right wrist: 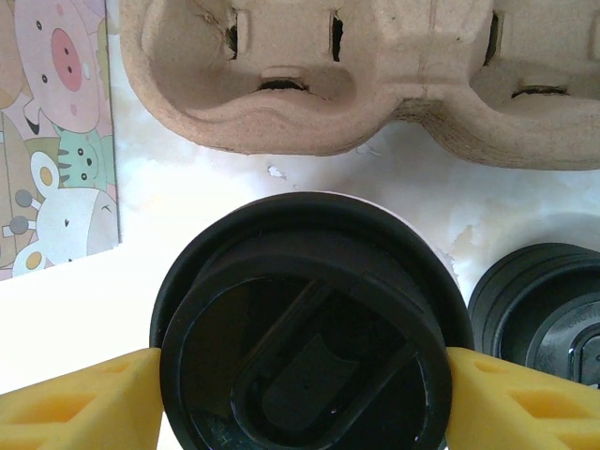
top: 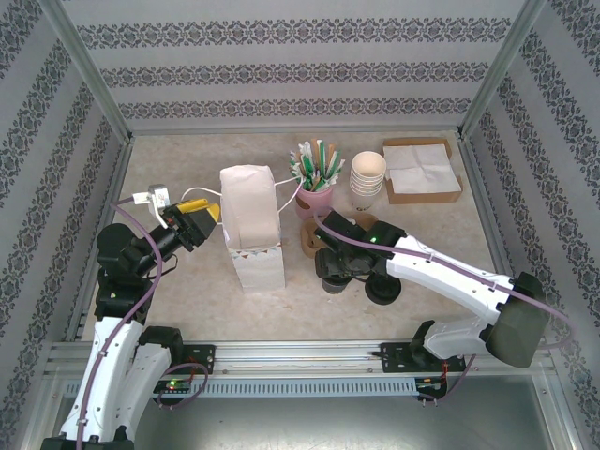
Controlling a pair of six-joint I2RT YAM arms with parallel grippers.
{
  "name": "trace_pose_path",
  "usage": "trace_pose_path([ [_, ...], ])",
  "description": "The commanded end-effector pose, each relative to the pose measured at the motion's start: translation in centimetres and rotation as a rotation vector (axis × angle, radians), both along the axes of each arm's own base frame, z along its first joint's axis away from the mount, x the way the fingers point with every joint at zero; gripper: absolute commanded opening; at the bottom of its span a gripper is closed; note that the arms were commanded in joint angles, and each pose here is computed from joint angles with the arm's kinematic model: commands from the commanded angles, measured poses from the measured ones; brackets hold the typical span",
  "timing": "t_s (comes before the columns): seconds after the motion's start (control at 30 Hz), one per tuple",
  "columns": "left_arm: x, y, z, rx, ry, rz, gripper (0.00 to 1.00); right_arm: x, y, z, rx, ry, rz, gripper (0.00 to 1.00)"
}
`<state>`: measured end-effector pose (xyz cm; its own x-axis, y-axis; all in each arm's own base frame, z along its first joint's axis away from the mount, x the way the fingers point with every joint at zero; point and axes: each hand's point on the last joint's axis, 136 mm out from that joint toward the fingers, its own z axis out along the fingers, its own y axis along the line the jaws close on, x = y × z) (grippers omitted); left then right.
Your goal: Pack the takeout coffee
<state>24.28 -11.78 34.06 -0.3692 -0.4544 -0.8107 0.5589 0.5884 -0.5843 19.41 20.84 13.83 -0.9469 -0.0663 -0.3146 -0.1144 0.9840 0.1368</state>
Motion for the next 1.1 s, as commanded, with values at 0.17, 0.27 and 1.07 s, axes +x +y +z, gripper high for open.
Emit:
trace_pose_path([
  [0.17,-0.2,-0.1,0.7,-0.004,-0.043,-0.013,0.63,-0.6,-0.4,-1.1,-0.042,0.029,-0.003,0.72],
  [0.27,-0.1,-0.2,0.7,-0.004,-0.043,-0.013,0.63,-0.7,-0.6,-1.2,-0.051,0.033,-0.004,0.72],
  [1.07,-0.1,-0.1,0.6,-0.004,-0.039,-0.013,0.63,-0.4,-1.0,0.3,-0.044,-0.004,-0.013,0.72],
])
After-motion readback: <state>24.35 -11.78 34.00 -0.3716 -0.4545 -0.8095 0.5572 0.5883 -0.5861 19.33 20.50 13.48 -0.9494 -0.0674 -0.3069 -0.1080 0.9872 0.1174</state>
